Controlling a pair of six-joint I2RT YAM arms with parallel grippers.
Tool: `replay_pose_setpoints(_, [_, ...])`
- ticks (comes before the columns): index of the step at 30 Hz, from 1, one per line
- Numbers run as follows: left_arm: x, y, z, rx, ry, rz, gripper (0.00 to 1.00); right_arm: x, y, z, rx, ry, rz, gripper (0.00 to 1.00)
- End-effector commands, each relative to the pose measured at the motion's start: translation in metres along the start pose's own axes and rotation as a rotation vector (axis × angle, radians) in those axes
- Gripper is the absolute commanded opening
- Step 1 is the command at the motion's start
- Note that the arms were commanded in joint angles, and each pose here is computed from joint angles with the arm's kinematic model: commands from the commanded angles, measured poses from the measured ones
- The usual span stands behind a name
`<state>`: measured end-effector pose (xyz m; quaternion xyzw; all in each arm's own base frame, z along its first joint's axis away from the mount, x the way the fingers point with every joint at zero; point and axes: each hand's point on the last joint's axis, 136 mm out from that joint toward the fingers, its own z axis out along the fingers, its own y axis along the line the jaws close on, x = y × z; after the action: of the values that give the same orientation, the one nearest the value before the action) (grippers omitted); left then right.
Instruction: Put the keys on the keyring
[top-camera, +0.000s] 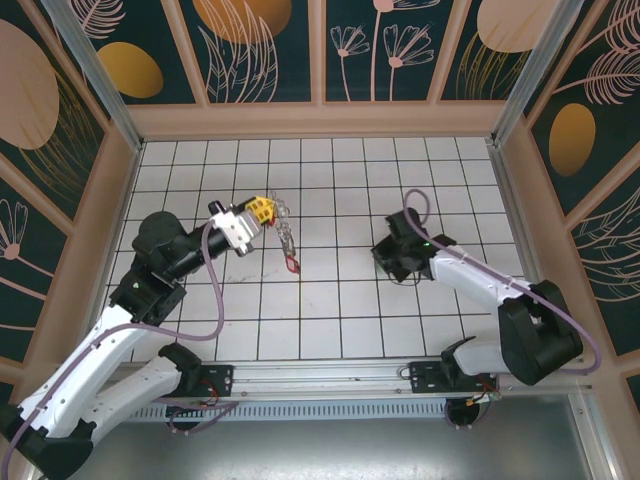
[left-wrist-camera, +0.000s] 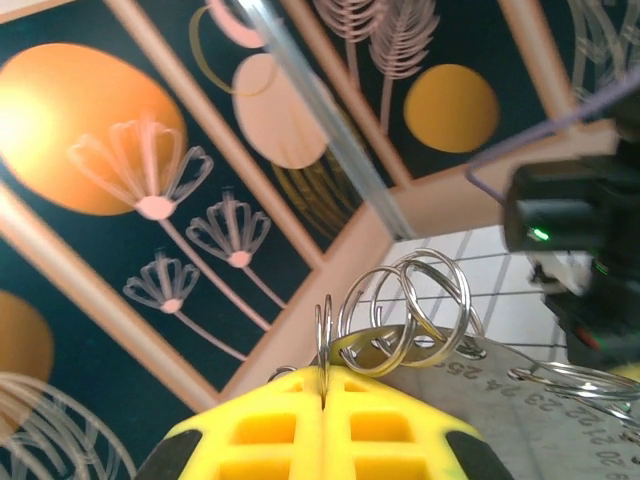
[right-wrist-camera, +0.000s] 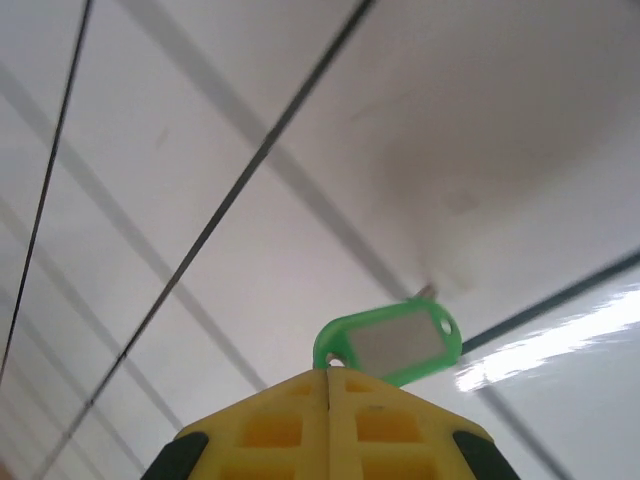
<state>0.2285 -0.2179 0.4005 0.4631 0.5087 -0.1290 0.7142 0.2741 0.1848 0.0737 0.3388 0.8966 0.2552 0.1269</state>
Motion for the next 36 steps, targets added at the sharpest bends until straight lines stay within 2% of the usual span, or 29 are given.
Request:
replay_pose_setpoints(1, [-0.026, 0.047, -0.007, -0.178, -0.002, -0.035, 0.0, 0.043, 0.054, 0.015, -0.214, 0.133, -0.227, 0.0])
replay_pose_setpoints(5, [-0.031, 0.072, -0.014, -0.284, 0.018, -0.037, 0.0, 0.098, 0.095, 0.033, -0.267, 0.253, -0.441, 0.0])
replay_pose_setpoints(9, [-0.034, 0.08, -0.018, -0.299, 0.024, -0.039, 0.0, 0.173, 0.136, 0.051, -0.415, 0.524, -0.582, 0.0])
replay_pose_setpoints(12, [-0.038, 0.085, -0.023, -0.316, 0.021, -0.036, 0.0, 0.216, 0.155, 0.071, -0.425, 0.64, -0.668, 0.0])
replay_pose_setpoints(14, [-0.038, 0.085, -0.025, -0.324, 0.028, -0.028, 0.0, 0.231, 0.165, 0.083, -0.404, 0.69, -0.714, 0.0])
replay_pose_setpoints(19, [-0.042, 0.083, -0.035, -0.327, 0.025, -0.008, 0.0, 0.241, 0.181, 0.092, -0.424, 0.749, -0.694, 0.0])
replay_pose_setpoints(22, [-0.04, 0.078, -0.037, -0.311, 0.026, 0.002, 0.0, 0.235, 0.171, 0.108, -0.381, 0.747, -0.663, 0.0])
replay_pose_setpoints(28, [-0.03, 0.063, -0.032, -0.246, 0.03, -0.003, 0.0, 0.202, 0.128, 0.149, -0.164, 0.616, -0.717, 0.0])
replay_pose_setpoints(36, [-0.027, 0.044, -0.026, -0.157, 0.001, -0.017, 0.0, 0.185, 0.12, 0.158, -0.14, 0.536, -0.745, 0.0])
